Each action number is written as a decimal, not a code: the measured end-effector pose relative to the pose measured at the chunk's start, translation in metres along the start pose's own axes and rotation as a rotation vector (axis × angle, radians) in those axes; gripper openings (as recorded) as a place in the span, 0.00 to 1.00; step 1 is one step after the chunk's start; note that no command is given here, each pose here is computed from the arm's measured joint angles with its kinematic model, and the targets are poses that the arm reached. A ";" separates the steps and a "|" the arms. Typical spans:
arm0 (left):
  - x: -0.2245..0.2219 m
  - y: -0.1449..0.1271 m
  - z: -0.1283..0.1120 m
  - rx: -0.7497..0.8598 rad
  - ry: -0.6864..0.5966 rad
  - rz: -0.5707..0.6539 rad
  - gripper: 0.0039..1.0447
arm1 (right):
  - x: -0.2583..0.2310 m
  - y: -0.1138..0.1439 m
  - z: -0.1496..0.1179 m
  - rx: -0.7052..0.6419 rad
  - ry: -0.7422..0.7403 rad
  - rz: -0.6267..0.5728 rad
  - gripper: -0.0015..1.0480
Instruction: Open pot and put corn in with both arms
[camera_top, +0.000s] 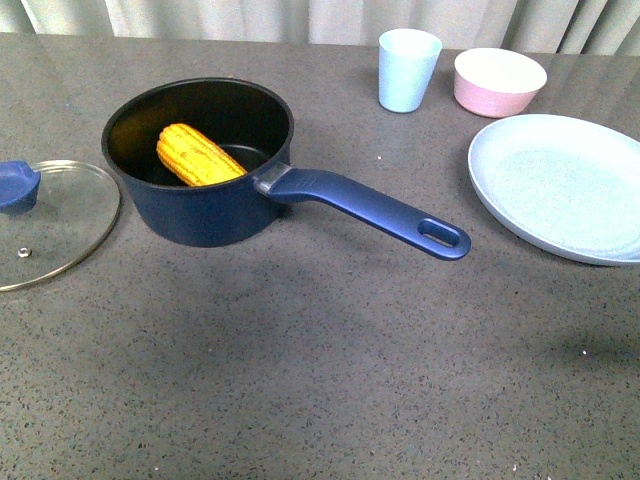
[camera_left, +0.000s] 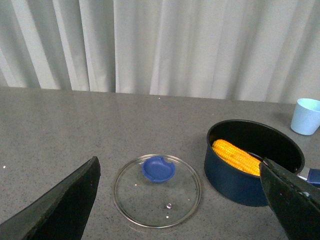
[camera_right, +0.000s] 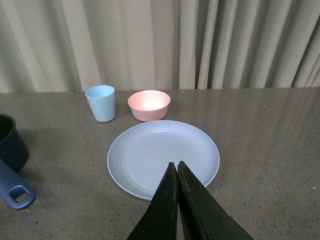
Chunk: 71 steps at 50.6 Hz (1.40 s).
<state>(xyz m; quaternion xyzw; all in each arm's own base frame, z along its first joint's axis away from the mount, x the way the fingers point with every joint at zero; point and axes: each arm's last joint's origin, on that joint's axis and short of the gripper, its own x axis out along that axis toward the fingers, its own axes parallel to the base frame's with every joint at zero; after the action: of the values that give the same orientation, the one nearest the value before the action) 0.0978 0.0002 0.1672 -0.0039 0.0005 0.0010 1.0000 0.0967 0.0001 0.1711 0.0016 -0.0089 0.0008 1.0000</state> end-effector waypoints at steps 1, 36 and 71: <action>0.000 0.000 0.000 0.000 0.000 0.000 0.92 | 0.000 0.000 0.000 0.000 0.000 0.000 0.02; 0.000 0.000 0.000 0.000 0.000 0.000 0.92 | 0.000 0.000 0.000 -0.001 -0.001 0.000 0.84; 0.000 0.000 0.000 0.000 0.000 0.000 0.92 | 0.000 0.000 0.000 -0.001 -0.001 0.000 0.91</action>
<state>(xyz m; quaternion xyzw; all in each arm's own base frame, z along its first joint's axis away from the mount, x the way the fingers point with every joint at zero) 0.0978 0.0002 0.1672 -0.0039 0.0005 0.0010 1.0000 0.0966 0.0001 0.1712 0.0012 -0.0094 0.0008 1.0000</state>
